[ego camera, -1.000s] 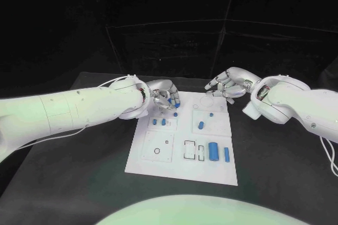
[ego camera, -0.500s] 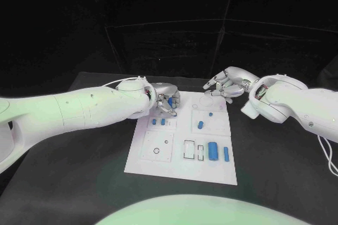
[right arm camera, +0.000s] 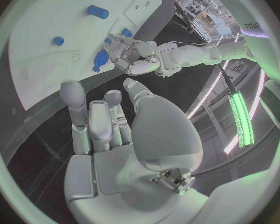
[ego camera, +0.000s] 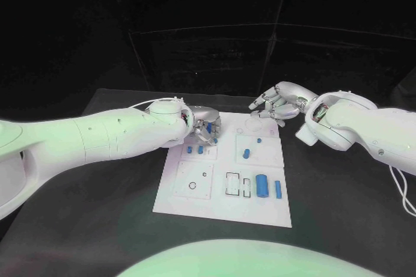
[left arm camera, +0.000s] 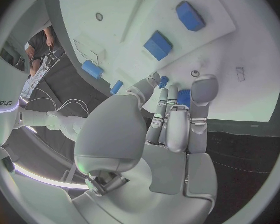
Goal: Assemble the parts on the task board
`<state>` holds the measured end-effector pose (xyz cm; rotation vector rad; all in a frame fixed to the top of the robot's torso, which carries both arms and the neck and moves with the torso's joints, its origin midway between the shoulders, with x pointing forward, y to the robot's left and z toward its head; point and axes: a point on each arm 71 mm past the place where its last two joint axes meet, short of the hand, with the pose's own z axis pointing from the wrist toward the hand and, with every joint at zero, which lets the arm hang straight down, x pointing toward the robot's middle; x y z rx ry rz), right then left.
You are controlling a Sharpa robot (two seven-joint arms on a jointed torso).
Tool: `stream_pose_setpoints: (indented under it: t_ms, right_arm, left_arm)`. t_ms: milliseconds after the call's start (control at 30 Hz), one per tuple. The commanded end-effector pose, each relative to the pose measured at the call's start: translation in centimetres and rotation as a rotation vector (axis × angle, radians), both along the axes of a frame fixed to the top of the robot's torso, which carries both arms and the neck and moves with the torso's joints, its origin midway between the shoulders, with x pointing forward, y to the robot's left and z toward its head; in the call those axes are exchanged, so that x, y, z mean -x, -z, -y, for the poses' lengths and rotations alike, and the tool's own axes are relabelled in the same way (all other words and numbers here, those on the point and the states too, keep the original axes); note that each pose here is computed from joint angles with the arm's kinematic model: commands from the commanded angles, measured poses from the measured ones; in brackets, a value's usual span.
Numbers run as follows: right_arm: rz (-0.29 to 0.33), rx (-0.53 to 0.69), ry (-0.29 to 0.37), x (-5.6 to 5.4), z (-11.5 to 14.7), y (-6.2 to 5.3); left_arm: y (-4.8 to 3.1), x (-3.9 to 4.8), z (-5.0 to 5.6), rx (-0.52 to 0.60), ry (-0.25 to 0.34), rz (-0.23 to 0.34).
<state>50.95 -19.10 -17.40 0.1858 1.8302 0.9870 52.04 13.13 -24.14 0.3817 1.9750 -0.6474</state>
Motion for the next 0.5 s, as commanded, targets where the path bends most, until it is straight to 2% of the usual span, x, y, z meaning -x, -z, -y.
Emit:
stream_pose_setpoints:
  t_ms: [33,500]
  right_arm:
    - [0.004,-0.007,-0.010,0.02,-0.11,-0.15]
    - [0.004,-0.002,-0.005,0.00,-0.13,-0.13]
  left_arm:
    - [0.20,0.02,0.19,-0.010,0.031,-0.010]
    - [0.98,-0.19,0.59,-0.011,0.036,-0.020]
